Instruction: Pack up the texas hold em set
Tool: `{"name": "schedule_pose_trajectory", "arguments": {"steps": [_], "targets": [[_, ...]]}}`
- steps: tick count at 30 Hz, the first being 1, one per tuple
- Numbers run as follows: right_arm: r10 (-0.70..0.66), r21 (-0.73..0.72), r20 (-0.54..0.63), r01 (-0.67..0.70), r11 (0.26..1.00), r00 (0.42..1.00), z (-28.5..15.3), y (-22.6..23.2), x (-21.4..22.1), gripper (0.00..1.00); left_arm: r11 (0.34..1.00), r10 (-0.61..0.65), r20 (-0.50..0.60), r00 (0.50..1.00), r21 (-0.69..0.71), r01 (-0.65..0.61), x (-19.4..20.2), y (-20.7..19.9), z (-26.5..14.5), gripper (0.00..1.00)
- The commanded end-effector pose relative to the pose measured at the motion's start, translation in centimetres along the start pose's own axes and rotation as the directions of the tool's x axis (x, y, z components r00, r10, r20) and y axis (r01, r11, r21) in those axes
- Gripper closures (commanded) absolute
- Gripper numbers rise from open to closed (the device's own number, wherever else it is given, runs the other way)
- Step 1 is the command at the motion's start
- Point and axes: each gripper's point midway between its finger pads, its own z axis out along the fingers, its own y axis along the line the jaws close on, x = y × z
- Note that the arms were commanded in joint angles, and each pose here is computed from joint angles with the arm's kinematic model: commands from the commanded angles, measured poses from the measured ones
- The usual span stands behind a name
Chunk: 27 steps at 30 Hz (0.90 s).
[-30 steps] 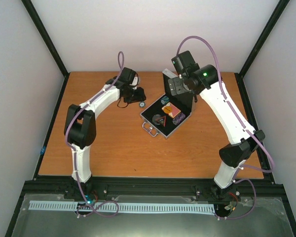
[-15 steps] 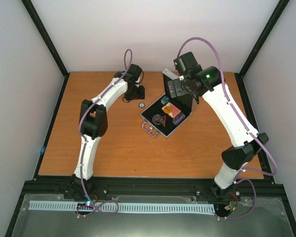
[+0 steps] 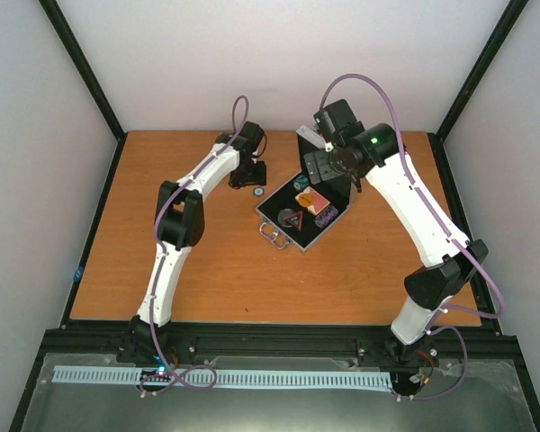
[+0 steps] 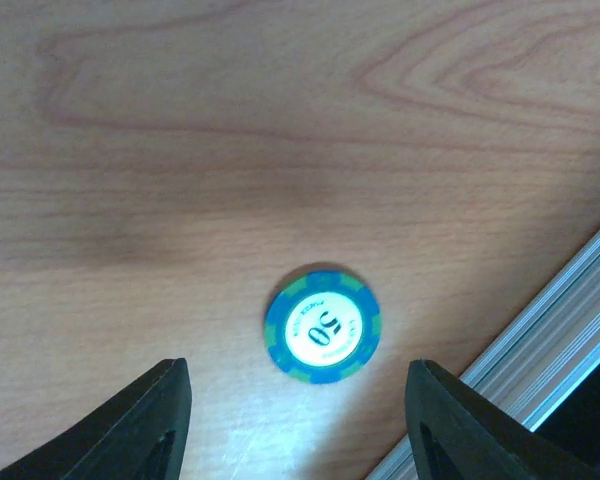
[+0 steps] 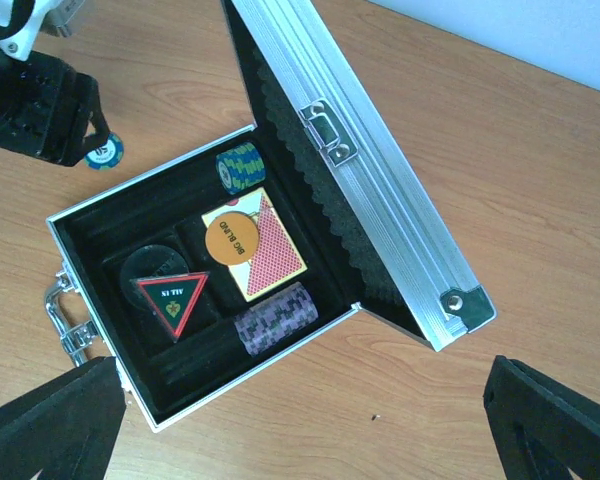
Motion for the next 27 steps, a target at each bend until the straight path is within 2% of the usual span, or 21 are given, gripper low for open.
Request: {"name": "schedule_pose_trajectory", "arguments": {"steps": [1, 9, 18, 27], "targets": [[0.002, 0.001, 0.004, -0.002, 1.000, 1.000, 0.4, -0.2, -0.3, 0.00, 1.000, -0.005, -0.011, 1.000, 0.004, 0.005, 0.0, -1.1, 1.0, 0.39], [0.014, -0.005, -0.003, -0.014, 1.000, 1.000, 0.8, -0.4, -0.3, 0.00, 1.000, 0.003, -0.039, 0.999, -0.008, -0.004, 0.5, -1.0, 2.7, 0.39], [0.024, -0.005, -0.011, -0.024, 1.000, 1.000, 1.1, -0.8, -0.1, 0.00, 0.996, 0.071, -0.062, 0.996, -0.042, -0.073, 1.4, -2.2, 4.2, 0.39], [0.028, -0.003, -0.006, -0.028, 1.000, 1.000, 0.8, -1.1, 0.0, 0.00, 0.981, 0.124, -0.128, 0.984, -0.136, -0.141, 4.1, 0.5, 4.7, 0.42]]}}
